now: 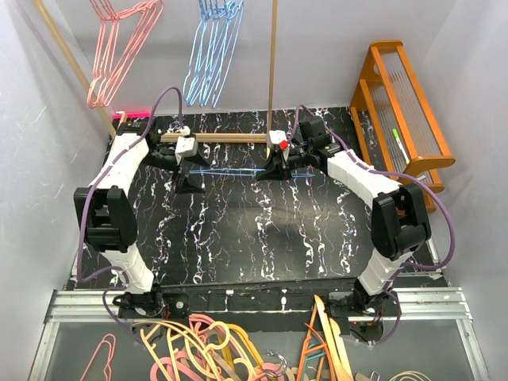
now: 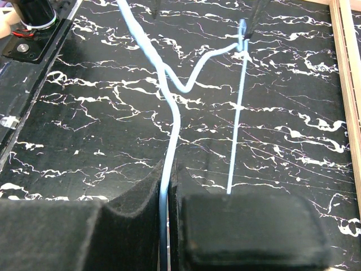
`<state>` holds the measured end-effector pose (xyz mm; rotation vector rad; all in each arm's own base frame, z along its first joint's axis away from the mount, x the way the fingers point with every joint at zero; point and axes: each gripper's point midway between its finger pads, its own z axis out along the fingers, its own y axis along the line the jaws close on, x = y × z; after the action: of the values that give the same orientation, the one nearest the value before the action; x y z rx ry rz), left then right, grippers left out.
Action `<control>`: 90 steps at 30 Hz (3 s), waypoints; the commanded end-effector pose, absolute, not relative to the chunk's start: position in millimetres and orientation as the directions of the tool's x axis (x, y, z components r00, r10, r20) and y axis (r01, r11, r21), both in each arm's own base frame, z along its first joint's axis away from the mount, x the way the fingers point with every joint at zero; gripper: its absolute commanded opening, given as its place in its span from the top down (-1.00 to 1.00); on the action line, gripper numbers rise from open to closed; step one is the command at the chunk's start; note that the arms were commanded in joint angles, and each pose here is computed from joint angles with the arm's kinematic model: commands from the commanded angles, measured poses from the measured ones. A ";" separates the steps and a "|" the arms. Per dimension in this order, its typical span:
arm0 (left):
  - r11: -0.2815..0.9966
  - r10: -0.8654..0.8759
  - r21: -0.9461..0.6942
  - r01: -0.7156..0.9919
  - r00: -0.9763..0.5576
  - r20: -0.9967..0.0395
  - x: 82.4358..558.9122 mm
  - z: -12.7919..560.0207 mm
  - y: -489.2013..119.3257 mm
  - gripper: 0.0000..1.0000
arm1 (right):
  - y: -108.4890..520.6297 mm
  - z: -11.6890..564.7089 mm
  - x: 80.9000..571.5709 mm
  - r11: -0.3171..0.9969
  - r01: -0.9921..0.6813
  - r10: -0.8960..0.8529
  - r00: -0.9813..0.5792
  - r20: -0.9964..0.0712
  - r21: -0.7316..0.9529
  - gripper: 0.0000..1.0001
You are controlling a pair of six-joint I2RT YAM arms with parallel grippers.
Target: Organize the hangers
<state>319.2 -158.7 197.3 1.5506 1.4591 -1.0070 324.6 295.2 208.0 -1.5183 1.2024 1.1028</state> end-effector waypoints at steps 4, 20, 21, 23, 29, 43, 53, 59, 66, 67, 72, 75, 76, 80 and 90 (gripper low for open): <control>-0.055 0.367 0.113 0.992 0.126 -0.922 329.8 203.6 -163.9 -0.94 | 296.3 242.6 326.3 -0.146 -0.971 -0.157 0.214 -0.964 -0.192 0.84; -0.090 0.441 -0.075 0.993 -0.028 -0.897 328.3 193.0 -156.0 -0.94 | 298.6 248.5 336.7 -0.138 -0.968 -0.170 0.231 -0.958 -0.209 0.84; -0.091 0.446 -0.064 0.994 -0.016 -0.895 327.8 194.4 -154.5 -0.94 | 298.3 247.7 337.0 -0.140 -0.968 -0.171 0.232 -0.958 -0.209 0.85; -0.093 0.455 -0.048 0.995 -0.001 -0.890 328.2 195.8 -152.6 -0.94 | 298.5 246.8 337.9 -0.140 -0.968 -0.172 0.230 -0.958 -0.207 0.84; -0.061 0.444 -0.074 0.995 -0.039 -0.895 333.6 205.1 -154.3 -0.94 | 298.6 242.3 341.1 -0.134 -0.968 -0.183 0.234 -0.955 -0.211 0.84; -0.057 0.523 -0.187 0.981 -0.130 -0.843 295.0 187.1 -150.3 -0.94 | 298.7 239.6 344.1 -0.129 -0.967 -0.193 0.241 -0.951 -0.219 0.84; -0.052 0.585 -0.130 0.990 -0.075 -0.808 305.0 142.7 -142.2 -0.82 | 299.8 247.4 348.1 -0.121 -0.966 -0.190 0.250 -0.950 -0.230 0.84; -0.010 0.602 -0.120 0.993 -0.090 -0.793 309.5 135.6 -153.0 -0.29 | 299.9 248.8 350.7 -0.110 -0.967 -0.195 0.248 -0.949 -0.230 0.85; 0.055 0.586 -0.092 0.994 -0.106 -0.803 317.8 140.7 -161.4 1.00 | 299.7 248.5 350.1 -0.110 -0.968 -0.193 0.242 -0.951 -0.224 0.84; 0.061 0.584 -0.085 0.995 -0.104 -0.805 318.2 143.6 -161.5 1.00 | 300.0 248.1 349.8 -0.111 -0.969 -0.194 0.241 -0.951 -0.223 0.84; 0.205 0.593 0.012 0.979 -0.114 -0.797 323.1 163.9 -150.7 1.00 | 297.4 249.6 359.3 -0.051 -0.972 -0.229 0.235 -0.944 -0.230 -0.81; 0.337 0.615 0.019 0.941 -0.205 -0.761 312.4 173.8 -128.9 1.00 | 291.8 262.8 379.4 0.064 -0.967 -0.255 0.223 -0.941 -0.246 -0.97; 0.390 0.624 0.009 0.921 -0.257 -0.738 307.3 173.6 -119.4 1.00 | 288.6 270.6 387.7 0.110 -0.961 -0.256 0.218 -0.942 -0.252 -0.97; 0.530 0.654 -0.011 0.848 -0.418 -0.630 268.4 166.6 -74.9 1.00 | 269.5 305.3 423.1 0.291 -0.908 -0.265 0.226 -0.937 -0.301 -0.97; 0.784 0.546 0.034 0.620 -0.662 -0.513 210.7 156.1 -12.6 1.00 | 203.4 420.5 505.5 0.721 -0.533 -0.285 0.356 -0.890 -0.443 -0.96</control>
<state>224.9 -30.0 147.3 1.0518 2.3766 -0.2989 484.8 237.2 304.3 -1.0472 1.4221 0.3935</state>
